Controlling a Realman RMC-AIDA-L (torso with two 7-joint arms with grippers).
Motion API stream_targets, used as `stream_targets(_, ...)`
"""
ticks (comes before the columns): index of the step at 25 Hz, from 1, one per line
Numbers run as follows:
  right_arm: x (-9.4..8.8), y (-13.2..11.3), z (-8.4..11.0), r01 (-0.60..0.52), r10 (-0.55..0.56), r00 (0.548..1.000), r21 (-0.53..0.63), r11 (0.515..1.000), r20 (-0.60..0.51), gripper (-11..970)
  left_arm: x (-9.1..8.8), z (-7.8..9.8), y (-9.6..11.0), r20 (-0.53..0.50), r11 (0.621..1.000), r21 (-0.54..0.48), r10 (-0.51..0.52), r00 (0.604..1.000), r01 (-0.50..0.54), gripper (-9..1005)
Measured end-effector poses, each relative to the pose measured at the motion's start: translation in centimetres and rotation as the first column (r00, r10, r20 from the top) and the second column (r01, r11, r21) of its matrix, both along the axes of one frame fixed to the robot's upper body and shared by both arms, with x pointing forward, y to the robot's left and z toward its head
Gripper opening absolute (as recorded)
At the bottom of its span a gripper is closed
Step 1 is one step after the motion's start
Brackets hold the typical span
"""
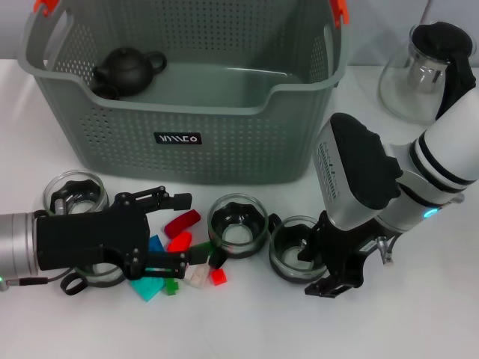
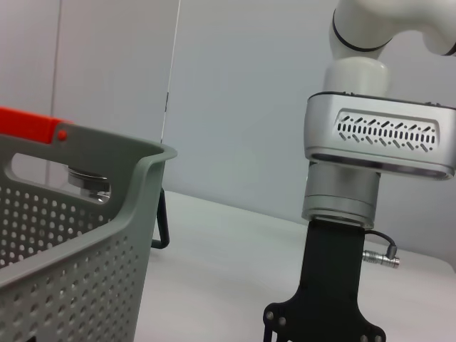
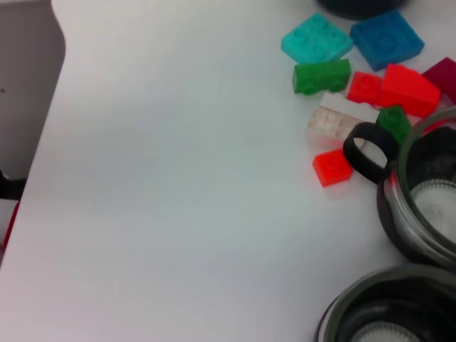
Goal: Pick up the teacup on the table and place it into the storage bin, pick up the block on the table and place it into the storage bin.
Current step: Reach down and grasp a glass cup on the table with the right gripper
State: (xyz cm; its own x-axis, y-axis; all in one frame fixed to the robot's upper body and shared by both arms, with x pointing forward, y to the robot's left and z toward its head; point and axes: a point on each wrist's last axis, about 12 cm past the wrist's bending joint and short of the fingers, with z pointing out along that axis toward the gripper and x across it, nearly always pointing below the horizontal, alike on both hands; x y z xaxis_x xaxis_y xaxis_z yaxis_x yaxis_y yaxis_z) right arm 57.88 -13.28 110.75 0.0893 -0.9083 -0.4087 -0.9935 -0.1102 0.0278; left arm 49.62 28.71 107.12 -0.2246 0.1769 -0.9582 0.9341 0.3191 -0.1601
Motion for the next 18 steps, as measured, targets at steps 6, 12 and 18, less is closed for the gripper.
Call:
stream_targets(6,0.13,0.11,0.0,0.012,-0.012,1.0,-0.005,1.0,0.009,540,-0.01,0.0,-0.01,0.0,1.0,-0.001,0.001,1.0,-0.001,905)
stream_targets(12,0.3,0.33,0.23,0.043,-0.043,0.999,-0.006,0.999,0.002,252,-0.05,-0.03,0.03,0.0,1.0,-0.002,0.003,1.0,-0.003,905)
stream_targets(18,0.28,0.31,0.31,0.048,-0.048,0.999,-0.006,0.999,-0.007,65,-0.05,-0.05,0.06,0.001,1.0,-0.001,0.006,1.0,-0.006,904)
